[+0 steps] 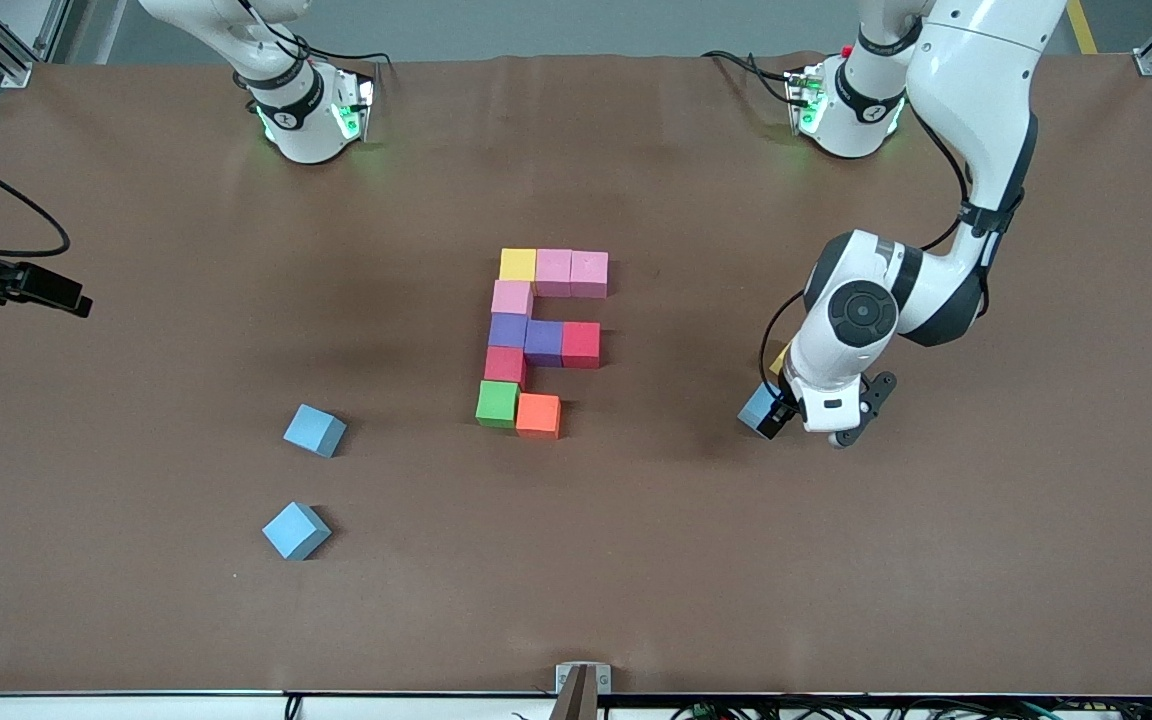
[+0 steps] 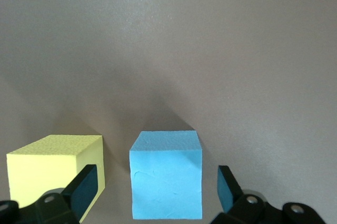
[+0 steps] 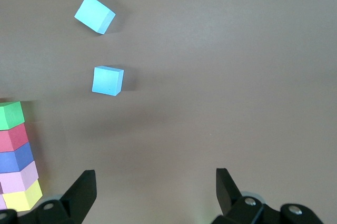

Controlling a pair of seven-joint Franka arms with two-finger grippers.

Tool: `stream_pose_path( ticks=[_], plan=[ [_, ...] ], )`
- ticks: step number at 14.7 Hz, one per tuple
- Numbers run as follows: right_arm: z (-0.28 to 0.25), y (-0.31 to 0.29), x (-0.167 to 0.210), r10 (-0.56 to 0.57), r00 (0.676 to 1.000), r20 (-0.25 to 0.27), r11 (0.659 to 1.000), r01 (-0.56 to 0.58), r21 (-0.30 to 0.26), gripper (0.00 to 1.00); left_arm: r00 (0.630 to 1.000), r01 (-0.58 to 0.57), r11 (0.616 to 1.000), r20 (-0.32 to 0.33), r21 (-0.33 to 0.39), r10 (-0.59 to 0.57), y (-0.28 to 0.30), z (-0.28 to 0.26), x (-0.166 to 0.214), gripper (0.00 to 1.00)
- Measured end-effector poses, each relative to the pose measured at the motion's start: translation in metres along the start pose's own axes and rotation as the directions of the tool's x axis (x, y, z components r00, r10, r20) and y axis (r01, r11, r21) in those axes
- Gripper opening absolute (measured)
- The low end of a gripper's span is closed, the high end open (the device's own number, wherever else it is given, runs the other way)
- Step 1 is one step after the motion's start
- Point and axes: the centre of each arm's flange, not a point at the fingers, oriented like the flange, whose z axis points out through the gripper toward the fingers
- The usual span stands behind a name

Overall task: Arrange 11 blocks into digit 3
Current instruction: 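Grasp the blue cube with the left gripper and lift it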

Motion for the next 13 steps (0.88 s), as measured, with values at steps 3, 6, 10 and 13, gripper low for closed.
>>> stream_pose_path(
  ticks=[3, 6, 10, 13],
  plan=[
    [-0.001, -0.001, -0.001, -0.003, 1.0, -0.002, 1.0, 0.003, 0.0, 1.0, 1.0, -0.001, 1.0, 0.009, 0.008, 0.001, 0.0, 0.008, -0.004, 1.0],
    [-0.001, -0.006, -0.002, -0.011, 1.0, 0.001, 1.0, 0.011, 0.0, 1.0, 1.0, -0.002, 1.0, 0.015, 0.01, 0.002, 0.0, 0.012, -0.007, 1.0],
    [-0.003, -0.026, -0.006, -0.045, 0.999, 0.002, 0.999, 0.045, -0.002, 1.0, 1.0, -0.004, 1.0, 0.013, -0.011, 0.004, 0.004, 0.019, -0.01, 1.0],
    [-0.012, -0.02, -0.013, -0.036, 0.999, -0.002, 0.999, 0.036, 0.0, 1.0, 1.0, -0.008, 1.0, 0.015, -0.019, 0.008, 0.005, 0.028, -0.014, 1.0]
  ],
)
